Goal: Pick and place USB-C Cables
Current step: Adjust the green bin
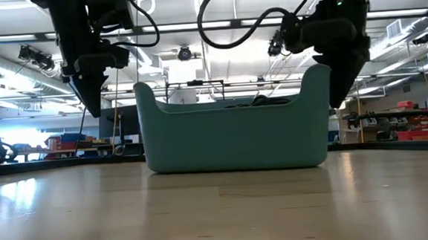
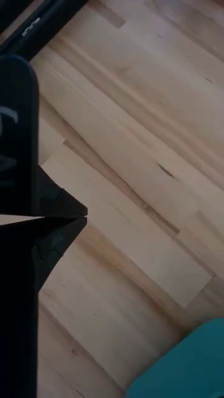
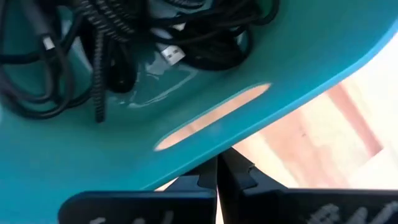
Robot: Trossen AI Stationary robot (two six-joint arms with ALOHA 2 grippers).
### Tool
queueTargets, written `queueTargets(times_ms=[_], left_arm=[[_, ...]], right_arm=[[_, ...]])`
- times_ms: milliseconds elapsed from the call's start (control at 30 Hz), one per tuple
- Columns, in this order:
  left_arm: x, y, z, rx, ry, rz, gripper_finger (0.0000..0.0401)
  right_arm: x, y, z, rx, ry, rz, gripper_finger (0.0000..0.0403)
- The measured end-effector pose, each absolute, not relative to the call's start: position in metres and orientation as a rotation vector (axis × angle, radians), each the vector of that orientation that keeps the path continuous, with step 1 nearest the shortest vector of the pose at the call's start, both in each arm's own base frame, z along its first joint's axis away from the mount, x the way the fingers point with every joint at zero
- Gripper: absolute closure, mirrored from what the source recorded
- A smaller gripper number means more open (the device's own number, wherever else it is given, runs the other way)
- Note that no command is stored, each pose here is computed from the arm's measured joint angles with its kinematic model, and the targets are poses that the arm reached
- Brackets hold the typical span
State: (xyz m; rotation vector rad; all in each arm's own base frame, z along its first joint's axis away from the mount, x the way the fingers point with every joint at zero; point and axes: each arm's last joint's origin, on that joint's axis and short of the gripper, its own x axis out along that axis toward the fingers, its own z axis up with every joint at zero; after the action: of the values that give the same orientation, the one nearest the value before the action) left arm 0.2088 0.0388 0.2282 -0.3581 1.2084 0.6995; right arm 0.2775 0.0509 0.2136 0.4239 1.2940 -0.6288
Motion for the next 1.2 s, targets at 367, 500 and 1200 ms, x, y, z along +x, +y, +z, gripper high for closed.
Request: queueTargets(times_ms=[367,500,1200], left_arm=[[0.209,0.039,0.228,-0.358,1.209,0.7,0.0395],[0.209,0.039,0.228,-0.358,1.209,0.699,0.0395],[0.209,0.038,0.228,-0.37,1.209,0.697,0.0395]], right_arm=[[0.282,0.017,0.214,0.356,1.308,-0.635,0.0403],[0.283,0.008,0.214,0.339,1.31,-0.625,0.0403],[0.29,-0.027,0.215,0.292,1.263,-0.587,0.0403]])
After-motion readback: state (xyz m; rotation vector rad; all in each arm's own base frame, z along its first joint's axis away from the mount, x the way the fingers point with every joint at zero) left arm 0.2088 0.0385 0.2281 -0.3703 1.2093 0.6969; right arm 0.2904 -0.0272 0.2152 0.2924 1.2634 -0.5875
